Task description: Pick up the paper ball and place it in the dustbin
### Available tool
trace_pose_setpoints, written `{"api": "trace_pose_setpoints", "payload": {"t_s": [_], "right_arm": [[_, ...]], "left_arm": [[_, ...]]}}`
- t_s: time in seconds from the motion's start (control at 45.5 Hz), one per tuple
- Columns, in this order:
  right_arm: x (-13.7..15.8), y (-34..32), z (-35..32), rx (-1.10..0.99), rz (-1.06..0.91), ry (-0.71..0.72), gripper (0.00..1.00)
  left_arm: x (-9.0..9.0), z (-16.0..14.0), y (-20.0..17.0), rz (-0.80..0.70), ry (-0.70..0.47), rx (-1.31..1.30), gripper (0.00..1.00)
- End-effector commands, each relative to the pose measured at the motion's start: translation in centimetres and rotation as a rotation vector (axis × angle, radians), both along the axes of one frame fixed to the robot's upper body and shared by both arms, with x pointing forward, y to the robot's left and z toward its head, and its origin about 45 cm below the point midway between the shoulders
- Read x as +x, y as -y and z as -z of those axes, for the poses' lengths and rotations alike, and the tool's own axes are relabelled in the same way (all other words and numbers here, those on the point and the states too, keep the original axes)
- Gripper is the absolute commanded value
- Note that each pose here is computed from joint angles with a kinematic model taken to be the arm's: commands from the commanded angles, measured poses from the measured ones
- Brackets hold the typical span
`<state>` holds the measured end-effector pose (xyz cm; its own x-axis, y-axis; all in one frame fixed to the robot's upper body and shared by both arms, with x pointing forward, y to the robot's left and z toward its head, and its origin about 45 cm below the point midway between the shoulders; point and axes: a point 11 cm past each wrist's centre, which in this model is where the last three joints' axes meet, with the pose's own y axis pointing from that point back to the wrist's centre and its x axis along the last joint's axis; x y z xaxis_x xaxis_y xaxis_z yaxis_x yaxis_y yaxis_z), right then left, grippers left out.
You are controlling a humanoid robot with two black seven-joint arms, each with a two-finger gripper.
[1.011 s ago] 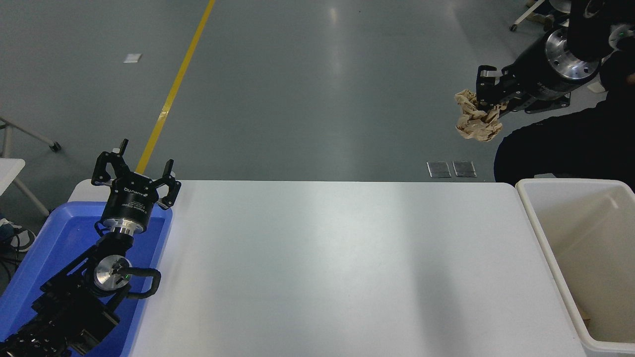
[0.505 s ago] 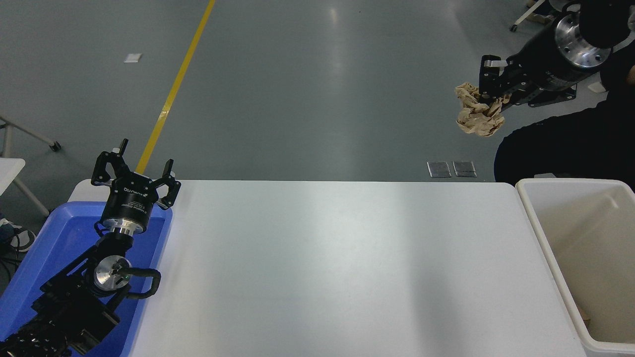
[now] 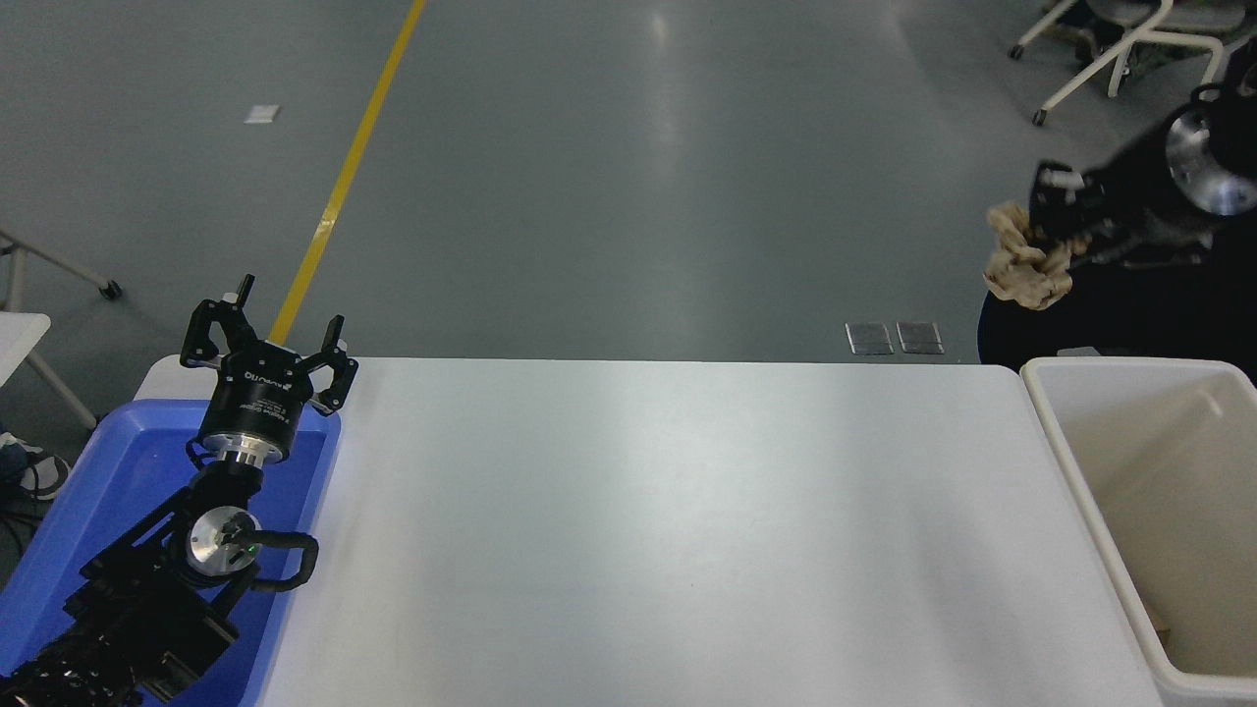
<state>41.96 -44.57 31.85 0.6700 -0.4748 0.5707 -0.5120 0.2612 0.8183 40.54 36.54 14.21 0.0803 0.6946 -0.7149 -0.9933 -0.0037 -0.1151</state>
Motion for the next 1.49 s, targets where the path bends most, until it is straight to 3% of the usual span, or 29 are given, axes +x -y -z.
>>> {"api": "trace_pose_setpoints", "payload": {"t_s": [0.0, 0.286, 0.615, 1.077, 1.473], "right_arm": [[-2.9, 7.4, 6.1, -0.151, 0.148, 0.042, 0.0], [-6.9, 12.5, 12.3, -0.184, 0.432, 0.178, 0.0], [-10.5, 11.8, 18.9, -0.125, 0.554, 0.202, 0.0], [-9.8, 12.4, 21.3, -0.073, 0.656, 0.382, 0.0], [-10.4, 11.0, 23.4, -0.059, 0.639, 0.36, 0.0]], "left_arm": [[0.0, 0.0, 0.0, 0.002, 0.0, -0.001, 0.98], [0.0, 0.0, 0.1, 0.003, -0.001, 0.0, 0.98], [0.0, 0.0, 0.1, 0.002, 0.0, -0.001, 0.98], [0.0, 0.0, 0.0, 0.001, -0.001, 0.0, 0.98], [0.0, 0.0, 0.0, 0.001, -0.001, 0.0, 0.98]]}}
